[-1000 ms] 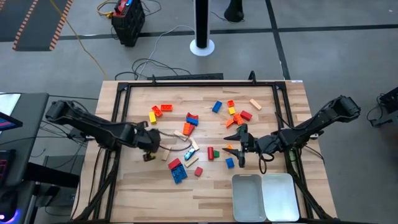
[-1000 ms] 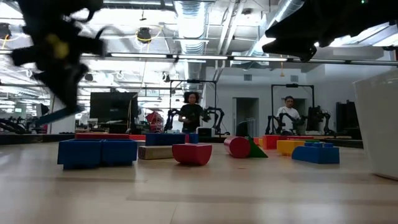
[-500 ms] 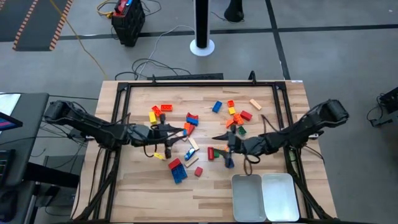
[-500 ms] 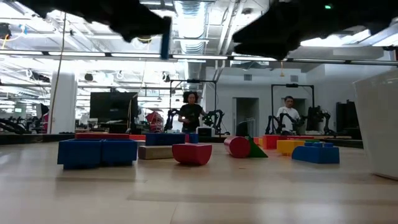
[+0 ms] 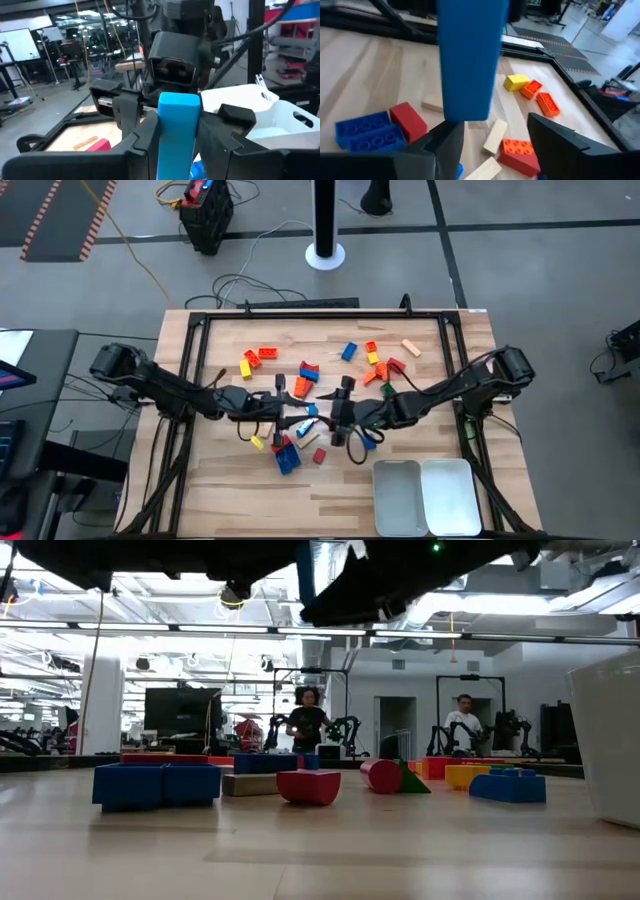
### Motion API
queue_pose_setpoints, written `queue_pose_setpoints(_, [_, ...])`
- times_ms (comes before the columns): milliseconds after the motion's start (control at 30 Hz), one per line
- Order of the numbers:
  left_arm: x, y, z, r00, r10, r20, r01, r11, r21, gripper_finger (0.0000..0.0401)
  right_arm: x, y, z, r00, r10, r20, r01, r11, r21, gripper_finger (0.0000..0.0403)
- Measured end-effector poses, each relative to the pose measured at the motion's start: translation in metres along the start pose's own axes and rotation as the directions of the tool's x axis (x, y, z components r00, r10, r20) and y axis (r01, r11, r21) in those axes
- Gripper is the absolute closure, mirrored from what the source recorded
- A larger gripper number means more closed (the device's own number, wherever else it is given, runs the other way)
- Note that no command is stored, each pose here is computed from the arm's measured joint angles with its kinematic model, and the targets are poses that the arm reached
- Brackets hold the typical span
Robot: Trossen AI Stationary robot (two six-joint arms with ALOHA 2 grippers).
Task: Sort blocks by size
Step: Put the large blue wooden block into the gray bin
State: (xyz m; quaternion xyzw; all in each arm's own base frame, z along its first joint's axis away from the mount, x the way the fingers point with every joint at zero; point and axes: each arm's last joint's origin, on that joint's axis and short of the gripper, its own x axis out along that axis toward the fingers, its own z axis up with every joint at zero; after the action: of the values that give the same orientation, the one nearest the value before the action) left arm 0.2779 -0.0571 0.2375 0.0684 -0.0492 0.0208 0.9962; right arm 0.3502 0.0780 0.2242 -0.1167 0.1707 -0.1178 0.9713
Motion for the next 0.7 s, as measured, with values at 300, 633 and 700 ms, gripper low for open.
queue_pose_setpoints(300, [0.002, -0.001, -0.002, 1.000, -0.007, 0.011, 0.007, 1.000, 0.023, 0.0303, 0.007, 0.004, 0.010, 0.999, 0.043, 0.001, -0.043, 0.999, -0.025, 0.0158])
queue_pose_setpoints(633, [-0.002, 0.001, -0.008, 0.996, 0.025, -0.087, -0.018, 0.996, 0.086, 0.0303, 0.005, 0.005, -0.001, 0.991, 0.062, -0.120, -0.060, 0.998, 0.014, 0.0181])
queue_pose_setpoints(700, [-0.003, 0.002, -0.006, 0.995, 0.042, -0.096, -0.033, 0.995, 0.094, 0.0303, 0.004, 0.006, -0.003, 0.987, 0.064, -0.144, -0.062, 0.998, 0.020, 0.0180])
